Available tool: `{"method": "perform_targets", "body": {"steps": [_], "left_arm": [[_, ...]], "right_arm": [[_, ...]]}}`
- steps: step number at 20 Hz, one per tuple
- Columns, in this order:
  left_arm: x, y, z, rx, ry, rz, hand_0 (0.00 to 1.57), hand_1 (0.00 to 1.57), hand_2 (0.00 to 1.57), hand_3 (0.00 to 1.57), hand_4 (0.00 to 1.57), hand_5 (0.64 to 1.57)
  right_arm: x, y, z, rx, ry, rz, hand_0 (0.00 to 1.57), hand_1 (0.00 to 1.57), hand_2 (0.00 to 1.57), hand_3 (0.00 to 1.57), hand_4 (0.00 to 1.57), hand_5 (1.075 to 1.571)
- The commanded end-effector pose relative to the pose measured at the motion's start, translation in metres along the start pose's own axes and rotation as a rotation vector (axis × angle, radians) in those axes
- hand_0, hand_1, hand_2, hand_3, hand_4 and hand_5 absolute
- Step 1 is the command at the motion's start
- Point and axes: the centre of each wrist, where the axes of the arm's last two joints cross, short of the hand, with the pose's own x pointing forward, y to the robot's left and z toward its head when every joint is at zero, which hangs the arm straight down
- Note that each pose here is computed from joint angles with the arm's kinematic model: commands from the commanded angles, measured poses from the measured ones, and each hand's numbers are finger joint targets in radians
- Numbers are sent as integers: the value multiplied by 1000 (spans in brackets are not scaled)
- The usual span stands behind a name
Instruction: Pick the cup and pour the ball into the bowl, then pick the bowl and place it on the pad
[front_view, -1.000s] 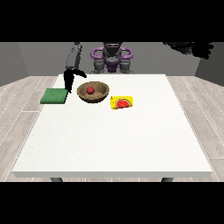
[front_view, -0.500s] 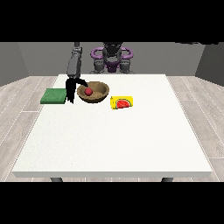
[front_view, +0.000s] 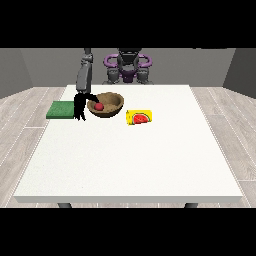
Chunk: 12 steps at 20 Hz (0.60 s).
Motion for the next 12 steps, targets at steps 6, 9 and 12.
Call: {"method": "perform_targets", "body": {"steps": [6,9,12], "left_arm": [[12,-14,-12,-33,-11,17,0,0,0,0,0,1542],[27,-17,-21,-45,-20,29,0,0,0,0,0,1535],[43,-5,-26,-43,-51,34,0,0,0,0,0,1538]], "right_arm": [[-11,55,-15,-16,84,9,0,0,0,0,433,1570],[-16,68,-13,-32,84,27,0,0,0,0,444,1570],[-24,74,-7,-42,133,42,0,0,0,0,416,1570]]}}
